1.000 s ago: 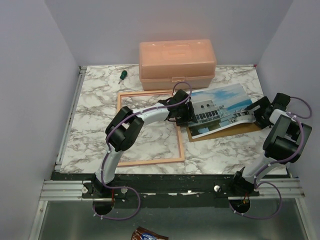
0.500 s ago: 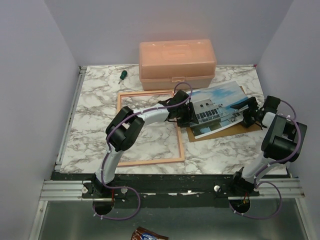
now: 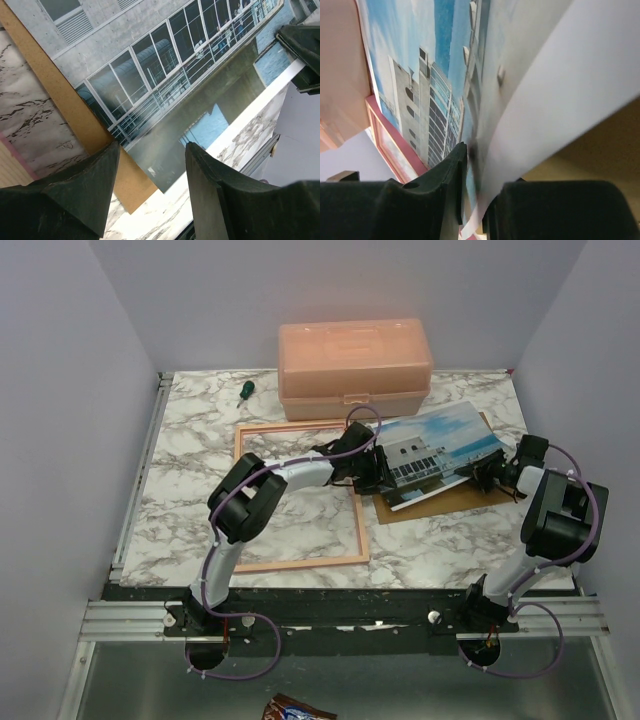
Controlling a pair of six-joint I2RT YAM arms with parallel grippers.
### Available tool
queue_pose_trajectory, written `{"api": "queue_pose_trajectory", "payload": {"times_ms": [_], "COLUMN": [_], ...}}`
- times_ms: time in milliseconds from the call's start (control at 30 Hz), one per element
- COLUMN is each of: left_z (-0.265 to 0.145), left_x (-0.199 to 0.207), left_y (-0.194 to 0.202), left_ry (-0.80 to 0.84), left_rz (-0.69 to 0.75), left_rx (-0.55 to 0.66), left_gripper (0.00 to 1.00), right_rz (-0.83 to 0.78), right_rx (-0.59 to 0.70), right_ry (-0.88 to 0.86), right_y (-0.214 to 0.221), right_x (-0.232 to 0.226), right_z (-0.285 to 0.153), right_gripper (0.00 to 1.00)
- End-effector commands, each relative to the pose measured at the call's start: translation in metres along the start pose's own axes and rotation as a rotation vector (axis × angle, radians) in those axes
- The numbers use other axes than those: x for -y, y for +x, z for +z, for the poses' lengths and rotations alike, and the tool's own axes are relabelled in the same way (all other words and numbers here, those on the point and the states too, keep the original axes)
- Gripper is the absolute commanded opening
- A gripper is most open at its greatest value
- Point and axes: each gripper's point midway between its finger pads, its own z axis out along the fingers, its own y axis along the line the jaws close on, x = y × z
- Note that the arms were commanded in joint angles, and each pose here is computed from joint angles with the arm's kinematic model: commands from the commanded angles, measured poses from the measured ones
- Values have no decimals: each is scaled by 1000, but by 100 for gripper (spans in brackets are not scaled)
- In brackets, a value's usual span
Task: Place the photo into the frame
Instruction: Pick up the photo at the center of the board.
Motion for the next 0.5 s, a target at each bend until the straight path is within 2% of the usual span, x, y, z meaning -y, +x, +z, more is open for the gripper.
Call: {"api": "queue_pose_trajectory", "payload": {"times_ms": [0, 100, 267, 467], "left_z": [-4, -10, -22, -53], "left_x": [-12, -6, 7, 40], "left_y": [14, 12, 9, -2], "left_ry": [-26, -7, 35, 121], "left_rz": [6, 20, 41, 107], "left_rx": [-32, -19, 4, 58], "left_gripper": [57, 57, 58, 60], "right_rz": [-16, -22, -45, -93], "right_rx": [1, 2, 4, 16], "right_ry": [16, 26, 31, 34], "right_y": [4, 4, 4, -1], "right_x": [-2, -1, -3, -13], "right_z": [-8, -10, -14, -25], "right_gripper": [17, 8, 1, 1]}}
